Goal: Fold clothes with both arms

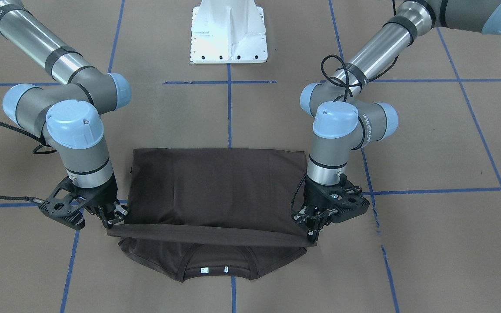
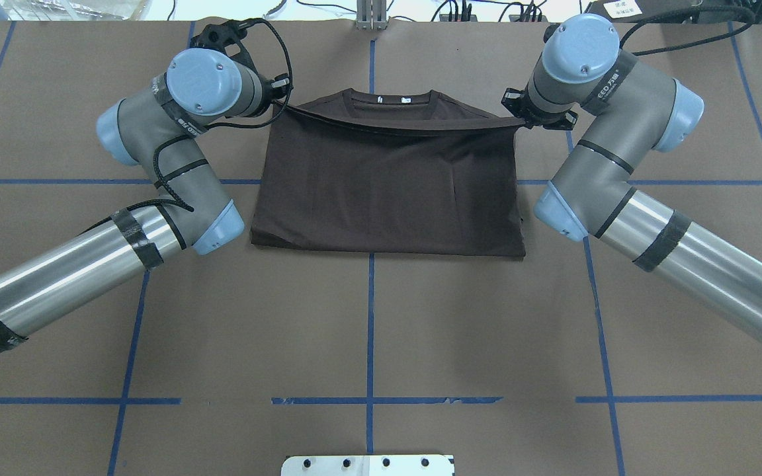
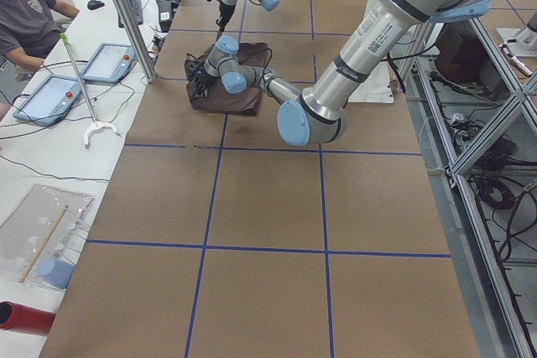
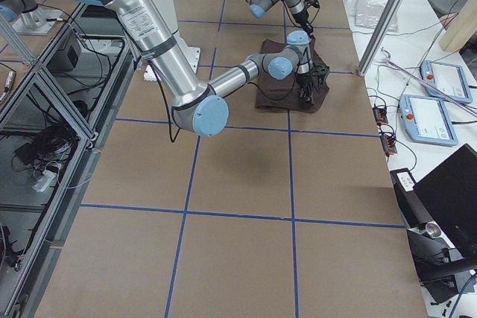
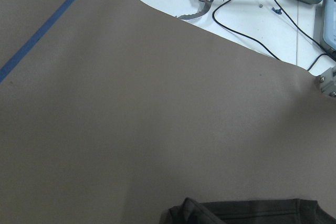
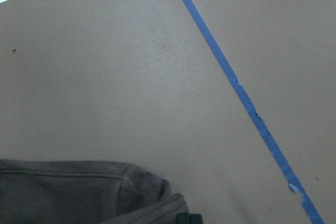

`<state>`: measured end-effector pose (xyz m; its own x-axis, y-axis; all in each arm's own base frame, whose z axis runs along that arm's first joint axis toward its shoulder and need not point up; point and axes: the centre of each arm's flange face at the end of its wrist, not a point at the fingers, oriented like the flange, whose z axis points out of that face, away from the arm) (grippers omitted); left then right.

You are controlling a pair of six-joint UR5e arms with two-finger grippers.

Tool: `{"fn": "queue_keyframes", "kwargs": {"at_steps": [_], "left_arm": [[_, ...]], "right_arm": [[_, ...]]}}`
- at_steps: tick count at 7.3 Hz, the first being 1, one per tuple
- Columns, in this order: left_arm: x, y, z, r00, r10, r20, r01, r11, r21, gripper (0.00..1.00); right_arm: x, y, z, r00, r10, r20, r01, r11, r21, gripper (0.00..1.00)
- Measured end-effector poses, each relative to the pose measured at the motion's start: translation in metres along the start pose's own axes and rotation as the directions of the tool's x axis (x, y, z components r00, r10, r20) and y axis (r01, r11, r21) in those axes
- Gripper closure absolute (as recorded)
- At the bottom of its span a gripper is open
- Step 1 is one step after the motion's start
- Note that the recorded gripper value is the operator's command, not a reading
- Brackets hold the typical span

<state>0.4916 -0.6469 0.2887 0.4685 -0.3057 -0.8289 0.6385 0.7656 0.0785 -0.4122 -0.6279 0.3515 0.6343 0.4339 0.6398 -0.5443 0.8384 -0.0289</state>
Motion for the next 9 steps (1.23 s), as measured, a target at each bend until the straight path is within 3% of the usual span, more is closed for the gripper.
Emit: {"fn": "queue_keyframes", "kwargs": {"at_steps": [1, 2, 4, 6, 7, 9], "left_arm": [[0.002, -0.001, -0.002, 1.0, -0.001, -0.007, 0.001, 1.0, 0.0, 0.53], [0.006, -0.003, -0.012, 1.0, -0.003, -0.026, 0.003, 1.0, 0.001, 0.52], [-0.01, 0.001, -0.046, 0.997, -0.015, -0.078, 0.014, 1.0, -0.006, 0.5], [-0.032, 0.011, -0.065, 0.993, -0.059, -0.101, 0.054, 0.997, -0.059, 0.5], [-0.037, 0.014, -0.066, 0.992, -0.075, -0.099, 0.068, 0.995, -0.073, 0.5], [-0.043, 0.017, -0.065, 0.992, -0.083, -0.092, 0.076, 0.994, -0.082, 0.5]], "right_arm": [[0.003, 0.0, 0.004, 1.0, 0.001, -0.007, -0.001, 1.0, 0.001, 0.67], [0.003, -0.001, 0.004, 1.0, 0.004, -0.001, -0.004, 1.0, 0.003, 0.52], [-0.003, 0.0, -0.006, 0.999, 0.011, 0.035, -0.011, 1.0, 0.007, 0.46], [0.014, 0.015, -0.036, 0.995, 0.041, 0.093, -0.038, 0.999, -0.031, 0.42], [0.038, 0.042, -0.045, 0.99, 0.091, 0.108, -0.083, 0.994, -0.074, 0.42], [0.074, 0.117, -0.047, 0.973, 0.216, 0.084, -0.199, 0.965, -0.169, 0.42]]}}
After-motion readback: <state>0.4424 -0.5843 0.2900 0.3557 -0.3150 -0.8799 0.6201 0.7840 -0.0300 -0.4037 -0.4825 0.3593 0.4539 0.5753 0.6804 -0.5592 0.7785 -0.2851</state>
